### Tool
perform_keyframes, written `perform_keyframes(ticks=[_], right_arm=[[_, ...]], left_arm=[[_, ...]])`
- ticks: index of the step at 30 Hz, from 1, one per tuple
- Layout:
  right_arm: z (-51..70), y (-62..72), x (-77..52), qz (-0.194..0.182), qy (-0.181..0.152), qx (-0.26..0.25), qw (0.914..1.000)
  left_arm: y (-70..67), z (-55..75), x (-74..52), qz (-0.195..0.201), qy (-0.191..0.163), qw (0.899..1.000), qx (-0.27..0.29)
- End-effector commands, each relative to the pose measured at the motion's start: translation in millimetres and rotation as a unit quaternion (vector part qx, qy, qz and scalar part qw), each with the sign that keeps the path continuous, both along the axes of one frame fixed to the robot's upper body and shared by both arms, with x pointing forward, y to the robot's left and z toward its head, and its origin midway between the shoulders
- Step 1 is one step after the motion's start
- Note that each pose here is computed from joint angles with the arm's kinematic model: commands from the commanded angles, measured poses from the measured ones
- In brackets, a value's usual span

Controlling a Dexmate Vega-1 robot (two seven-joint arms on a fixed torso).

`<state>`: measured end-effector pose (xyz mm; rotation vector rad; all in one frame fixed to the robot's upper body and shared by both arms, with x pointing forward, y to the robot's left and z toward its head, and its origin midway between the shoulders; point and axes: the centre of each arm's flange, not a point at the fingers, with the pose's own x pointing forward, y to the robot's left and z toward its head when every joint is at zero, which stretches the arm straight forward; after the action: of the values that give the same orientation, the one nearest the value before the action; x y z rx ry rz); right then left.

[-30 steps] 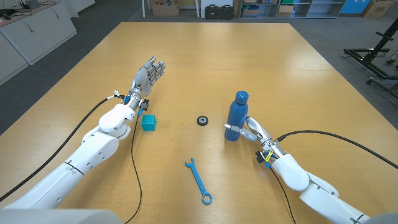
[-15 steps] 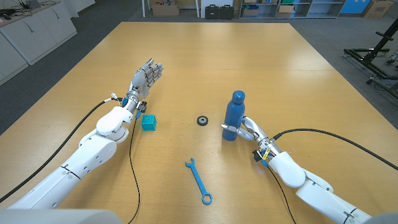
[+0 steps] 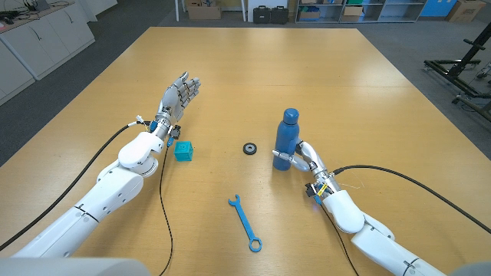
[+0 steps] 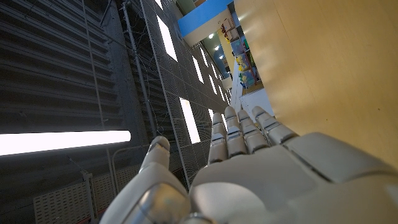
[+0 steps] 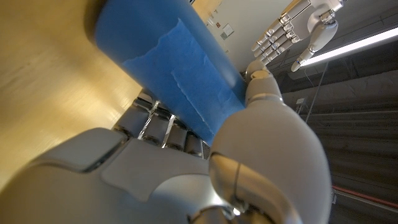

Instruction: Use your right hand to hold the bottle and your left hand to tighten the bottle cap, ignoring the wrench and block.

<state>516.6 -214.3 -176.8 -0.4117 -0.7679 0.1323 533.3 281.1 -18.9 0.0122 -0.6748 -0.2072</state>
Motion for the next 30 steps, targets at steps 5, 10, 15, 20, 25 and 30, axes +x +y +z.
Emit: perform_keyframes(ticks=[5,10,15,20,25,30], right_arm=[[1.3,4.6,0.7,0.02,-0.018,0.071,0.9971],[8.3,4.3,-2.0,0.025,-0.021,0.065,0.9973],[16.3,4.3,-6.8,0.027,-0.027,0.064,0.9972],[28.8,6.1,-12.2,0.026,-0.035,0.058,0.9974],[42.1,10.0,-14.7,0.026,-0.04,0.052,0.9975],[55.5,14.7,-16.1,0.025,-0.046,0.047,0.9975]], left_arm=[[3.6,-8.7,-0.9,0.004,-0.005,1.0,-0.014],[4.2,-10.5,-4.0,0.007,-0.011,1.0,-0.014],[4.5,-10.9,-10.1,0.011,-0.021,1.0,-0.013],[6.5,-11.7,-18.3,0.021,-0.034,0.999,-0.01],[11.9,-13.6,-19.7,0.022,-0.037,0.999,-0.015],[17.8,-15.9,-17.7,0.021,-0.038,0.999,-0.019]])
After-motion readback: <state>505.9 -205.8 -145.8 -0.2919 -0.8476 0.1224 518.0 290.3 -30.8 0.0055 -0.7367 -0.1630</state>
